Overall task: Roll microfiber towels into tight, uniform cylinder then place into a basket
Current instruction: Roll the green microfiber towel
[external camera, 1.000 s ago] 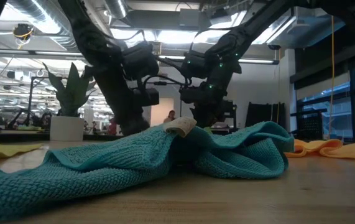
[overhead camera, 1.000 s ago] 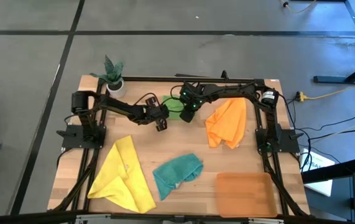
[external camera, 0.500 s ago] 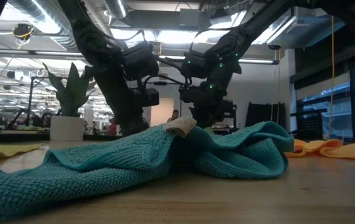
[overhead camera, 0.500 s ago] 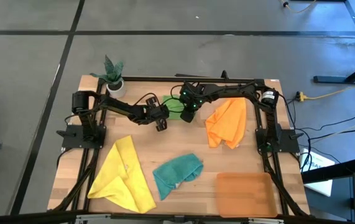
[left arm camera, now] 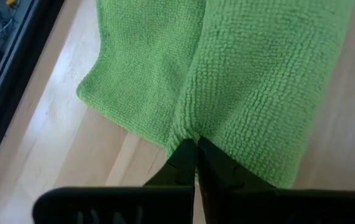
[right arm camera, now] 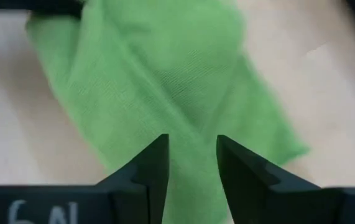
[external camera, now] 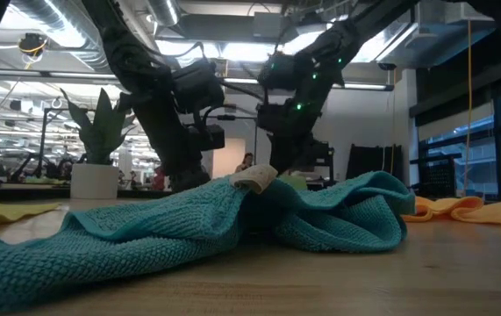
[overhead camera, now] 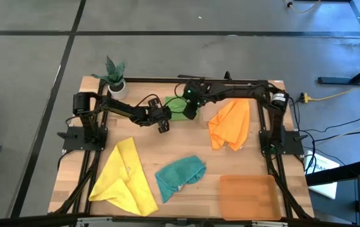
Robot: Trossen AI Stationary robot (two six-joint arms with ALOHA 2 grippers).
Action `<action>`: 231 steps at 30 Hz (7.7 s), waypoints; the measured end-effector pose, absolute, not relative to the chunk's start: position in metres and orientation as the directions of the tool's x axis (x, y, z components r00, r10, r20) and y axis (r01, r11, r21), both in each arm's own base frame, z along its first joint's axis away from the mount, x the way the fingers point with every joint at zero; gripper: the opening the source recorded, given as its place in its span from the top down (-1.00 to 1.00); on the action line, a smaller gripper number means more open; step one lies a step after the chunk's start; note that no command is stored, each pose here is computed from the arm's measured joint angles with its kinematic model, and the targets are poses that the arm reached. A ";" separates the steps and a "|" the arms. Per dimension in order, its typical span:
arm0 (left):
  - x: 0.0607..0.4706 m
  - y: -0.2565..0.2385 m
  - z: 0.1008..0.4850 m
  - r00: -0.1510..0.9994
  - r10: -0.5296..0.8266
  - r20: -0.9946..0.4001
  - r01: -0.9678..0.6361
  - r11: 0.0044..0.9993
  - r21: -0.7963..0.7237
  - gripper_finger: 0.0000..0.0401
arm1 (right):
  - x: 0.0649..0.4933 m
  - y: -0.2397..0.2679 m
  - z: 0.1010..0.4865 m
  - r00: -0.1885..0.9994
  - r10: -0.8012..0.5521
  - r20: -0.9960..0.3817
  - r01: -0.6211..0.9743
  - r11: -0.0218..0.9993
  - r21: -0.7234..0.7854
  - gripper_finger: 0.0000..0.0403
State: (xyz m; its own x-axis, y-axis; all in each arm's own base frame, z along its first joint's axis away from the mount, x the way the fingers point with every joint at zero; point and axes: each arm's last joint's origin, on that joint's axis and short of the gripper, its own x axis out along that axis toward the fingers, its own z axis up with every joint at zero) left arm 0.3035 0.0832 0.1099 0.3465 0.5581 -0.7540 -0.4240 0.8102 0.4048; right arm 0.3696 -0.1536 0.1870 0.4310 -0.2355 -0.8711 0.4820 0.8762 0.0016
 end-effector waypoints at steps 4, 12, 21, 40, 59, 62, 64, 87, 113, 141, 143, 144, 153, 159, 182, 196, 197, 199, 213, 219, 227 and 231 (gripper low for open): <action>0.304 0.083 0.110 0.347 0.557 -0.755 -0.423 0.811 0.403 1.00 | 0.369 -0.143 0.204 0.463 -0.248 -0.851 0.426 0.904 -0.031 0.36; 0.303 0.083 0.110 0.347 0.555 -0.756 -0.425 0.811 0.401 1.00 | 0.381 -0.111 0.192 0.471 -0.141 -0.871 0.154 0.985 -0.076 0.36; 0.304 0.083 0.109 0.348 0.553 -0.757 -0.426 0.812 0.398 1.00 | 0.392 -0.121 0.158 0.436 -0.184 -0.881 0.124 0.982 -0.143 0.36; 0.304 0.082 0.109 0.338 0.575 -0.745 -0.435 0.797 0.418 1.00 | 0.395 -0.126 0.143 0.426 -0.188 -0.885 0.138 0.980 -0.141 0.36; 0.303 0.081 0.113 0.336 0.606 -0.721 -0.396 0.785 0.476 0.67 | 0.398 -0.127 0.134 0.423 -0.186 -0.887 0.157 0.979 -0.131 0.36; 0.301 0.077 0.121 0.346 0.604 -0.718 -0.387 0.789 0.477 0.67 | 0.398 -0.127 0.134 0.424 -0.184 -0.887 0.160 0.979 -0.127 0.36; 0.301 0.074 0.128 0.362 0.603 -0.711 -0.385 0.791 0.475 0.67 | 0.399 -0.127 0.135 0.432 -0.181 -0.883 0.158 0.980 -0.123 0.36; 0.246 0.023 0.214 0.428 0.548 -0.719 -0.342 0.834 0.432 0.67 | 0.415 -0.097 0.126 0.502 -0.091 -0.860 0.029 0.996 -0.089 0.36; 0.210 -0.098 0.213 0.535 0.221 -0.816 -0.283 0.956 0.073 0.67 | 0.440 -0.013 0.118 0.615 0.011 -0.789 -0.238 0.956 -0.172 0.36; 0.198 -0.119 0.215 0.604 0.259 -0.754 -0.300 0.950 0.086 0.67 | 0.433 -0.011 0.156 0.588 -0.065 -0.806 -0.242 0.937 -0.253 0.36; 0.198 -0.119 0.215 0.605 0.259 -0.753 -0.301 0.950 0.085 0.67 | 0.430 -0.007 0.163 0.582 -0.062 -0.811 -0.261 0.930 -0.258 0.36; 0.198 -0.119 0.215 0.605 0.259 -0.753 -0.301 0.950 0.086 0.67 | 0.429 -0.005 0.164 0.579 -0.058 -0.813 -0.274 0.925 -0.262 0.36; 0.198 -0.119 0.215 0.612 0.279 -0.740 -0.311 0.945 0.099 0.67 | 0.411 0.004 0.143 0.479 -0.046 -0.877 -0.377 0.891 -0.253 0.36; 0.198 -0.119 0.215 0.612 0.280 -0.739 -0.311 0.945 0.100 0.67 | 0.406 0.002 0.130 0.512 -0.126 -0.850 -0.397 0.843 -0.364 0.36; 0.199 -0.118 0.216 0.619 0.302 -0.725 -0.323 0.939 0.115 0.67 | 0.405 0.013 0.125 0.570 -0.237 -0.786 -0.410 0.748 -0.522 0.36; 0.199 -0.118 0.216 0.619 0.302 -0.725 -0.323 0.939 0.115 0.67 | 0.409 0.007 0.129 0.610 -0.243 -0.754 -0.393 0.733 -0.555 0.36; 0.199 -0.118 0.216 0.619 0.302 -0.725 -0.323 0.939 0.116 0.67 | 0.410 0.006 0.129 0.610 -0.238 -0.756 -0.394 0.736 -0.550 0.36; 0.199 -0.118 0.216 0.619 0.302 -0.725 -0.323 0.939 0.116 0.67 | 0.410 0.004 0.129 0.611 -0.237 -0.755 -0.391 0.739 -0.548 0.36; 0.199 -0.118 0.215 0.619 0.302 -0.725 -0.323 0.939 0.115 0.67 | 0.417 -0.008 0.109 0.620 -0.213 -0.755 -0.416 0.727 -0.547 0.36; 0.199 -0.118 0.215 0.619 0.302 -0.725 -0.323 0.939 0.116 0.67 | 0.418 -0.008 0.108 0.623 -0.229 -0.748 -0.389 0.738 -0.551 0.36; 0.199 -0.118 0.215 0.619 0.302 -0.725 -0.323 0.939 0.116 0.67 | 0.418 -0.009 0.107 0.623 -0.232 -0.747 -0.366 0.758 -0.540 0.55; 0.199 -0.118 0.215 0.619 0.302 -0.725 -0.323 0.939 0.116 0.67 | 0.418 -0.009 0.106 0.623 -0.230 -0.748 -0.366 0.758 -0.539 0.84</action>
